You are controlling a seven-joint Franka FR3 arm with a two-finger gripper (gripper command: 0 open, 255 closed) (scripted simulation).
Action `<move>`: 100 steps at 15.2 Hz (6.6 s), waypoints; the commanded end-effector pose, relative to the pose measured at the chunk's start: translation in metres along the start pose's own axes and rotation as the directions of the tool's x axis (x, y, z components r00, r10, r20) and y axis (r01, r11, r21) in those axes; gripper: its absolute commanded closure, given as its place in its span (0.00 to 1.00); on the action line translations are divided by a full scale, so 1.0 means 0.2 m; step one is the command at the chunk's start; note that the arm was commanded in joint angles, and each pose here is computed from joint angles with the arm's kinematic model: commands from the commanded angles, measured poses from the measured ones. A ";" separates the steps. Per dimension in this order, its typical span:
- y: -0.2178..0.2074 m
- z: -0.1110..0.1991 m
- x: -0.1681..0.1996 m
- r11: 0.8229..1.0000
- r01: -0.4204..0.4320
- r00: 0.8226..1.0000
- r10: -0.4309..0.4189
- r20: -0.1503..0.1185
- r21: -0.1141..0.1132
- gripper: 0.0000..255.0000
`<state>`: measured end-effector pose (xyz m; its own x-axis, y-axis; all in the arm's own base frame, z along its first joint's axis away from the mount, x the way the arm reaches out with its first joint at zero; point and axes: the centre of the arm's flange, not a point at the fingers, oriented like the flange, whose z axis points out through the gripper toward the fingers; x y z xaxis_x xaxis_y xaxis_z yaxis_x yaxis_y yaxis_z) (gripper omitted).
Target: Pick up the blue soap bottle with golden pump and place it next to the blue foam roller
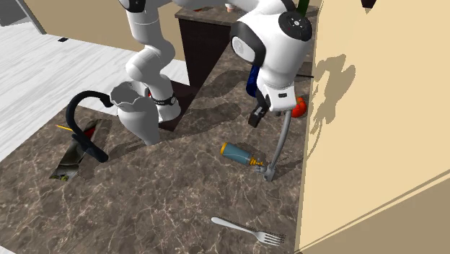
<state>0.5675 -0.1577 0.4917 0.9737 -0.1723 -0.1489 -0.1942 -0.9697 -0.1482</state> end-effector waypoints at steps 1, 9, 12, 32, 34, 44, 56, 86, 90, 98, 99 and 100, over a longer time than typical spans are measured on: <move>0.04 0.13 0.00 1.000 0.001 1.000 -0.002 -0.006 -0.012 0.00; 0.21 0.61 0.02 0.998 0.006 1.000 -0.007 -0.026 -0.058 0.00; 0.28 0.79 0.03 0.997 0.007 0.999 -0.010 -0.034 -0.075 0.00; 0.33 1.09 0.04 0.996 0.008 0.999 -0.011 -0.037 -0.084 1.00; 0.33 1.09 0.04 0.996 0.008 0.999 -0.011 -0.037 -0.084 1.00; 0.31 0.96 0.02 0.996 0.008 0.999 -0.011 -0.037 -0.084 1.00; 0.26 0.65 -0.03 0.996 0.008 0.999 -0.011 -0.037 -0.084 1.00; -0.44 0.37 -0.54 0.996 0.008 0.999 -0.011 -0.037 -0.084 1.00; -0.65 0.43 -0.69 0.996 0.008 0.999 -0.011 -0.037 -0.084 1.00; -1.07 0.54 -0.98 0.996 0.008 0.999 -0.011 -0.037 -0.084 1.00; -1.12 0.55 -1.02 0.996 0.008 0.999 -0.011 -0.037 -0.084 1.00; -1.18 0.56 -1.06 0.996 0.008 0.999 -0.011 -0.037 -0.084 1.00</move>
<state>0.3979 0.1144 0.4496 0.9799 -0.1664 -0.1104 -0.1743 -0.9824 -0.0665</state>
